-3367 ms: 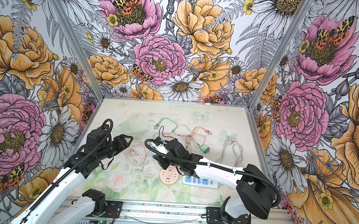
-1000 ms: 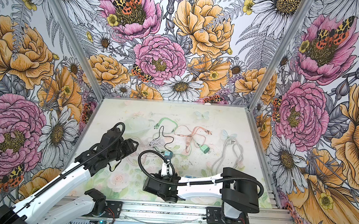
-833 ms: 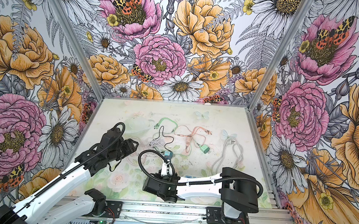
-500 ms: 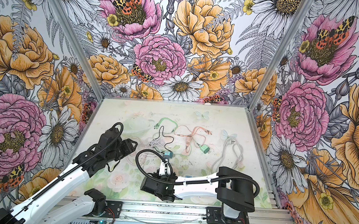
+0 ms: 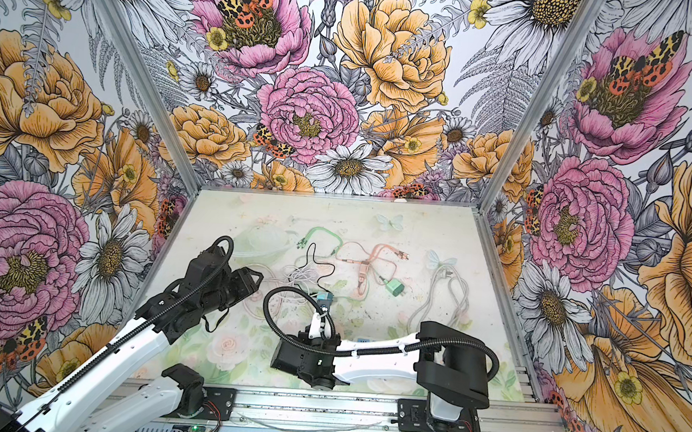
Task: Insert the plug
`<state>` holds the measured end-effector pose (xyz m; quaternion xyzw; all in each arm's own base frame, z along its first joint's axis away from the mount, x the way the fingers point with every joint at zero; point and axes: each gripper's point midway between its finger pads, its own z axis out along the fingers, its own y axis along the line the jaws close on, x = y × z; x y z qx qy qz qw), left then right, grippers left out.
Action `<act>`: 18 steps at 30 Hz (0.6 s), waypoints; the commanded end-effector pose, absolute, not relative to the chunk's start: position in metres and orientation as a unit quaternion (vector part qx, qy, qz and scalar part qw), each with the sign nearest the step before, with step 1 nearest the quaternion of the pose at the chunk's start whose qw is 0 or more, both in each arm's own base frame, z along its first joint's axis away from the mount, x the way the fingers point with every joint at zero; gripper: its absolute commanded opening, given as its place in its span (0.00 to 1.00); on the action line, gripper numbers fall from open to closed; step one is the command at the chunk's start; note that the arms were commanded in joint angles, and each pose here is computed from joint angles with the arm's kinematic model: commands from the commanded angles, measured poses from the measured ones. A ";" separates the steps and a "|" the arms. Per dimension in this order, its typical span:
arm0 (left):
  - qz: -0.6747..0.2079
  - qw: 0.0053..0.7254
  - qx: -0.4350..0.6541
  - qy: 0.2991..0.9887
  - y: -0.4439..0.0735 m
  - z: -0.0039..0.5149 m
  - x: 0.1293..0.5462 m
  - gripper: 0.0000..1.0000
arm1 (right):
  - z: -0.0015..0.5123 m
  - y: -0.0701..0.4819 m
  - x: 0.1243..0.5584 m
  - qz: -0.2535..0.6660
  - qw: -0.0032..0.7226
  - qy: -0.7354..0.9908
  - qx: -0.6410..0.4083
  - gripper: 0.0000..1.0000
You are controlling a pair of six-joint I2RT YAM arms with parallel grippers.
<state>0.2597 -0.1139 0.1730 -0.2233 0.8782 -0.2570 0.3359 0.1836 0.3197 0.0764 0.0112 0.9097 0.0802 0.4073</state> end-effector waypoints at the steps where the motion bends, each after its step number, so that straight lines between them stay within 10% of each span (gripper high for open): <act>1: -0.262 0.339 -0.214 0.878 -0.113 0.176 0.257 0.59 | 0.057 0.313 0.179 0.043 0.386 0.921 -0.009 0.00; 18: -0.275 0.343 -0.219 0.871 -0.111 0.187 0.247 0.59 | 0.043 0.325 0.165 0.017 0.362 0.931 -0.036 0.00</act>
